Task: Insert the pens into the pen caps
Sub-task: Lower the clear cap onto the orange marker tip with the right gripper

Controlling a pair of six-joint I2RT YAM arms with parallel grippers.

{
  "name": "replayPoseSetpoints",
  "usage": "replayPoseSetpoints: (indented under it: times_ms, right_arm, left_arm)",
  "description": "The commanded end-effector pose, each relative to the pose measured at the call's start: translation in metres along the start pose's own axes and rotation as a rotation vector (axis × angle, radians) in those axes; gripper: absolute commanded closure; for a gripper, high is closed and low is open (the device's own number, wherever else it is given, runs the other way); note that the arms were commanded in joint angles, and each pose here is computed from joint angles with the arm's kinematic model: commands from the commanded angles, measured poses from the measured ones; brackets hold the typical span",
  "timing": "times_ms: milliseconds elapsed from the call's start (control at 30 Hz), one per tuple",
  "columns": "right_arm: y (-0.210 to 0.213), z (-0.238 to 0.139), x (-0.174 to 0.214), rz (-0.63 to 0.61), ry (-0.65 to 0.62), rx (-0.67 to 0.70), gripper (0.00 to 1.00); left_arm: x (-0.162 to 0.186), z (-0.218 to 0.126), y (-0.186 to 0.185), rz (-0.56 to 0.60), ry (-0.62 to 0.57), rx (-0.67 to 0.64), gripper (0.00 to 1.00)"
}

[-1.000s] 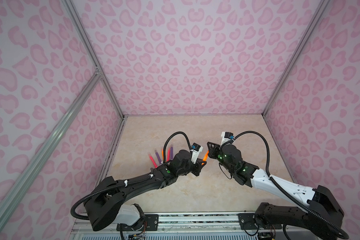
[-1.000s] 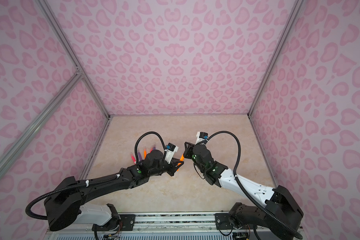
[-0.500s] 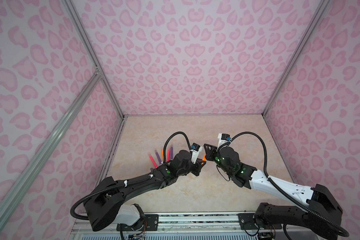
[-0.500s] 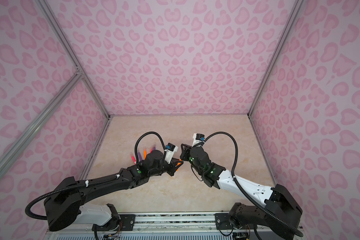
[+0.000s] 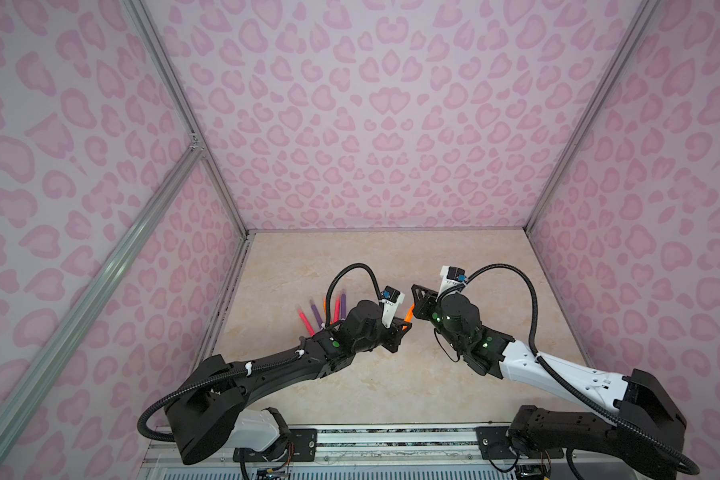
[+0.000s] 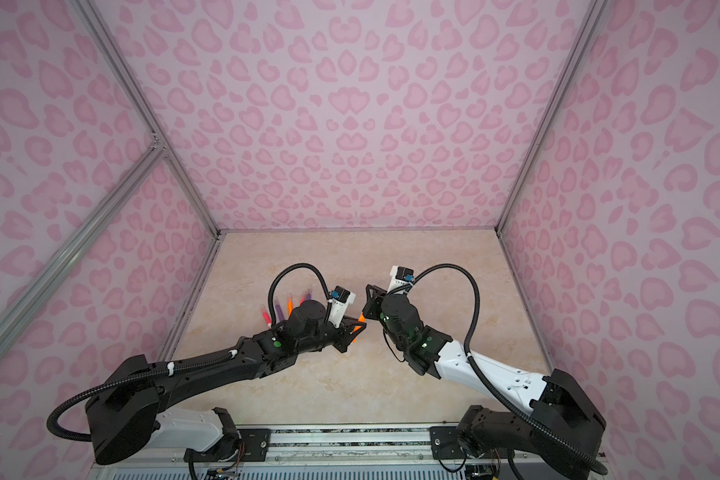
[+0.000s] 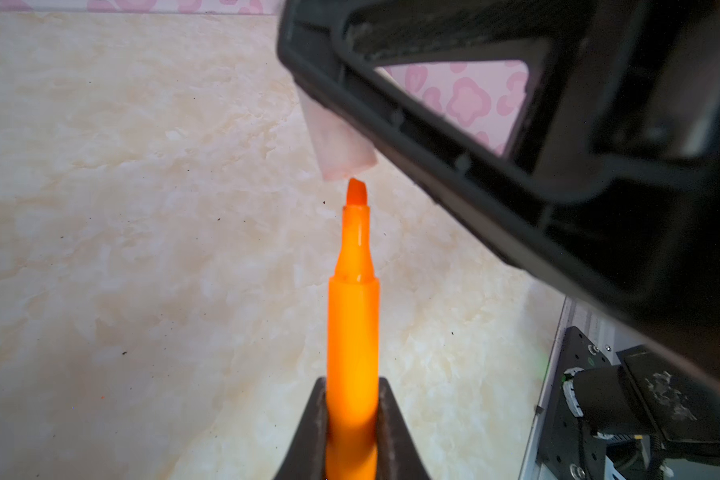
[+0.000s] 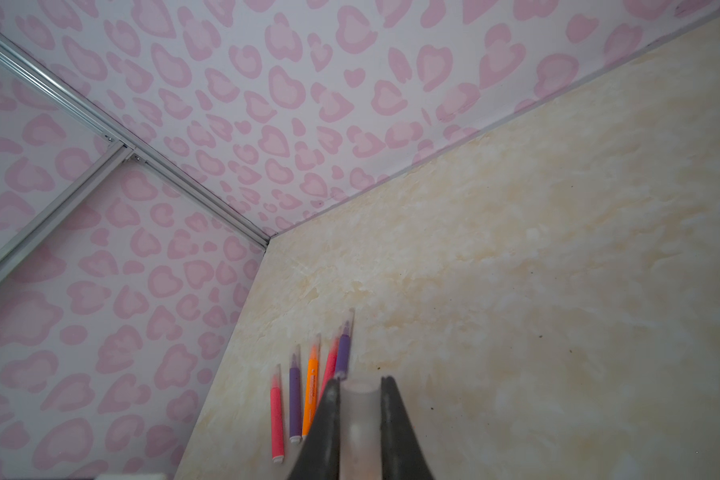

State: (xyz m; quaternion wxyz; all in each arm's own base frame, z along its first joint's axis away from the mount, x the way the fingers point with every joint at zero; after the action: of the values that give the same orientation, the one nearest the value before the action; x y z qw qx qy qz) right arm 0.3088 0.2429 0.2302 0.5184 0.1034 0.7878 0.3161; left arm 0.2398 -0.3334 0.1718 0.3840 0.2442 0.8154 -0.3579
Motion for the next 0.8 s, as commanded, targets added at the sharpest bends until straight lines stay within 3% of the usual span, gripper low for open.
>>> replayPoseSetpoints:
  times_ms: [0, 767]
  right_arm:
    - [-0.004, 0.002, -0.001, -0.012, -0.017, 0.021, 0.96]
    - [0.009, 0.002, 0.010, 0.013, 0.025, -0.039, 0.97]
  left_arm:
    - [-0.010, 0.000, -0.007, 0.006, -0.031, 0.032, 0.97]
    - [-0.015, -0.006, 0.006, -0.016, -0.064, -0.042, 0.97]
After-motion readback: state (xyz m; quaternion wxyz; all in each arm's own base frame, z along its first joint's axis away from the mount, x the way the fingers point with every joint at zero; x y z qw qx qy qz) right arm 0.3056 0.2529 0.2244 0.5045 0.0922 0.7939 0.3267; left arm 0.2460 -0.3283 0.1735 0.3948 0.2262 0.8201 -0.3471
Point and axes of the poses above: each gripper's point midway between its finger pads, its own z axis out along the fingers, its own y axis along the line the jaws close on, x = y × z, the point moved 1 cm from there along -z, back along the fingers, and after that the axes turned 1 degree about -z, right-handed, at the moved point
